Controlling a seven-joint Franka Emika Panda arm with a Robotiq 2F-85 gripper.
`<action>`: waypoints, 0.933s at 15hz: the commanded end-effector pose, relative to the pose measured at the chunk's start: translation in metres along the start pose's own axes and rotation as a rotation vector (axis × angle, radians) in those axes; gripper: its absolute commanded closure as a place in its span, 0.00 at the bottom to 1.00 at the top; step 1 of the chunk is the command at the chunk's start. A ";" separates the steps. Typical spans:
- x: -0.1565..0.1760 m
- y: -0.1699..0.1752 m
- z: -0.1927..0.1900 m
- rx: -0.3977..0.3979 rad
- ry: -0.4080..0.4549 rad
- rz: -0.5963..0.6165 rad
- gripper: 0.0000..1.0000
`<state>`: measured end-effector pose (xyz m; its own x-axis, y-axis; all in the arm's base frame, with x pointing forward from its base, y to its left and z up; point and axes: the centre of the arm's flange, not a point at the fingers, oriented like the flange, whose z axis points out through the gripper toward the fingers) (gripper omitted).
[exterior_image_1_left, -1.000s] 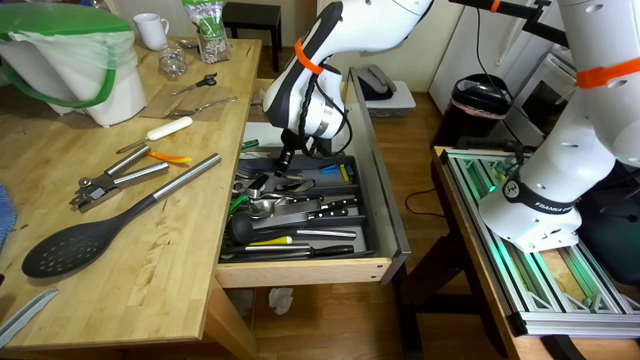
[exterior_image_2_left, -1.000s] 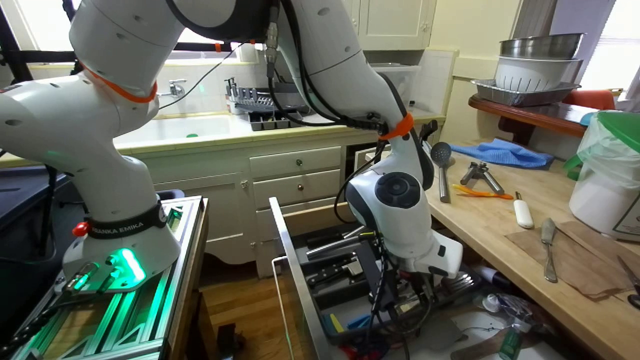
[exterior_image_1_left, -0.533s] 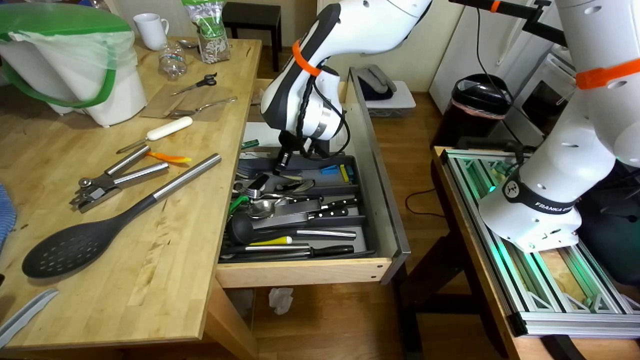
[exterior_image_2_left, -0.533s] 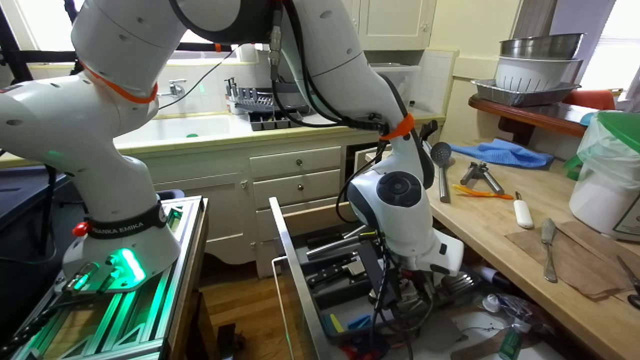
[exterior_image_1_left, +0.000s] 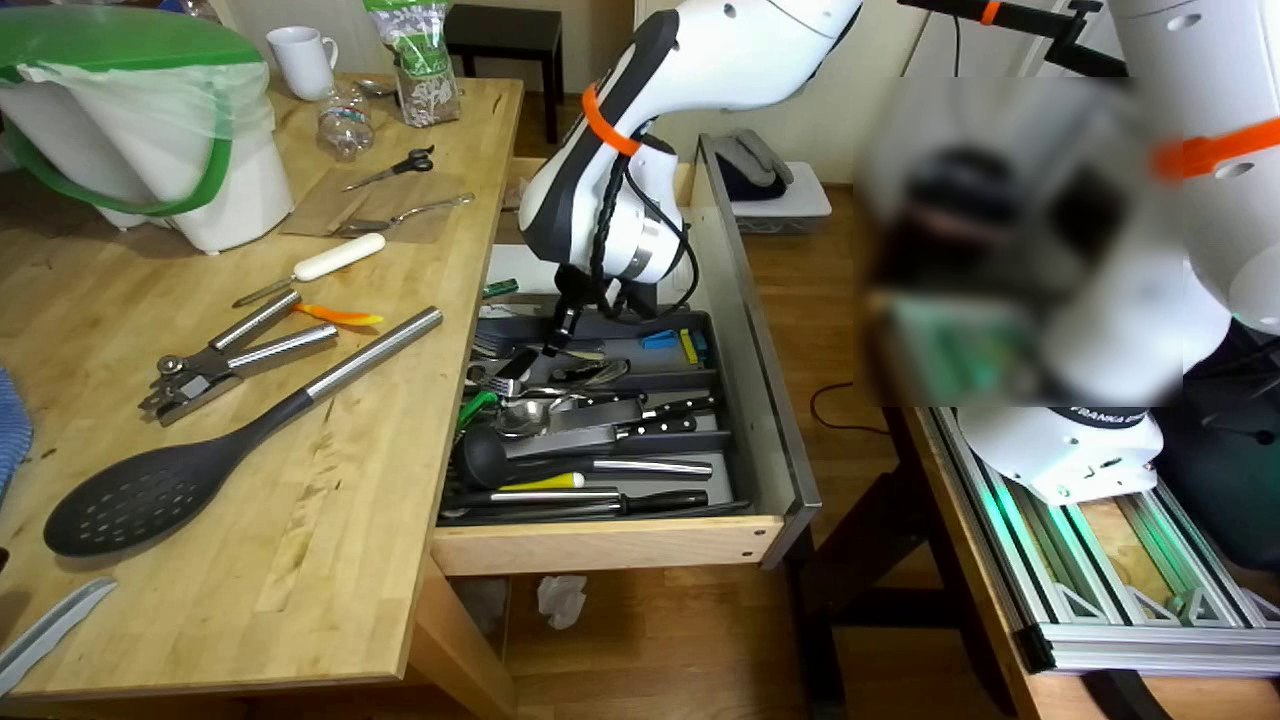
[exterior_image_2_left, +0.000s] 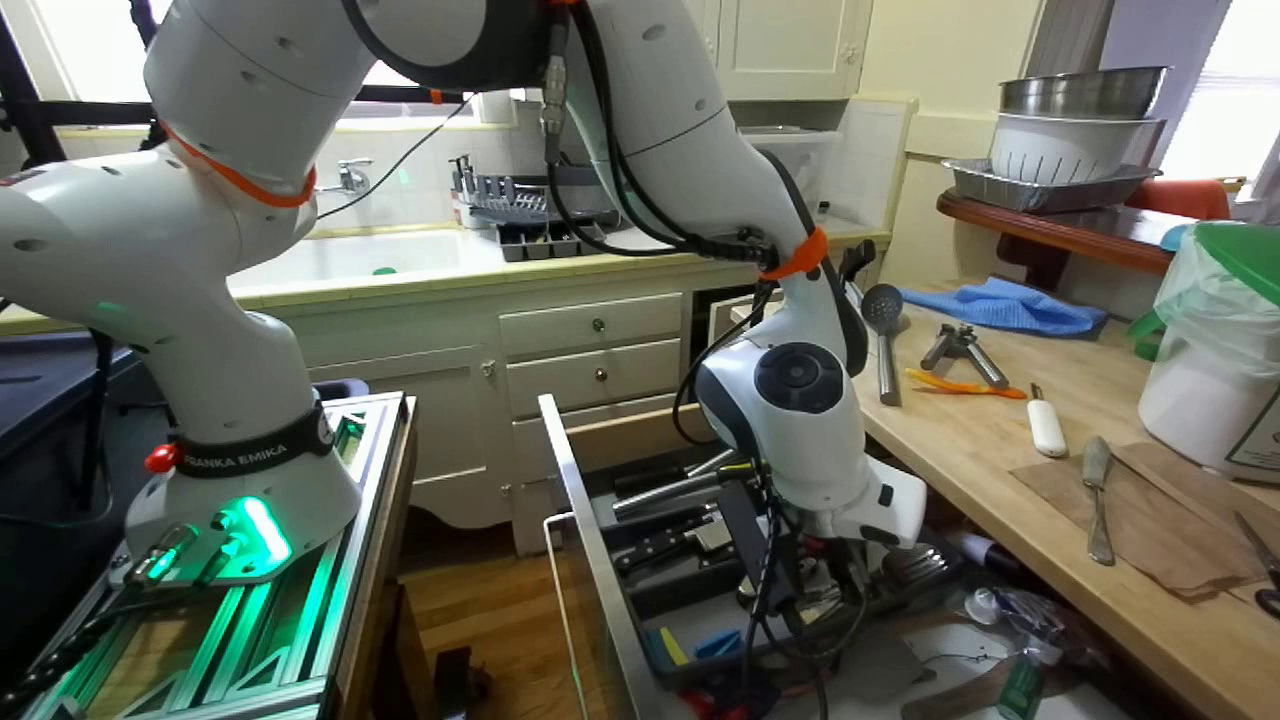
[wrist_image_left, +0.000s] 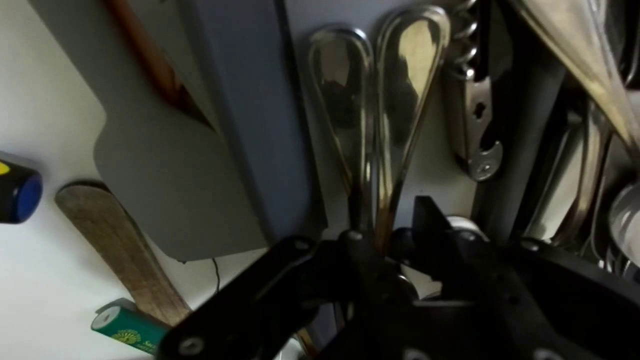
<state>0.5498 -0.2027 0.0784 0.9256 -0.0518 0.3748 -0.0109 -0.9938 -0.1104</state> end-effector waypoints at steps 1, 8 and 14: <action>0.003 -0.002 0.011 -0.016 0.004 -0.005 0.69; 0.000 -0.001 0.013 -0.022 -0.009 -0.007 0.94; -0.002 -0.003 0.015 -0.024 -0.022 -0.018 0.98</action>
<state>0.5511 -0.2019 0.0794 0.9256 -0.0423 0.3761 -0.0065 -0.9953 -0.0961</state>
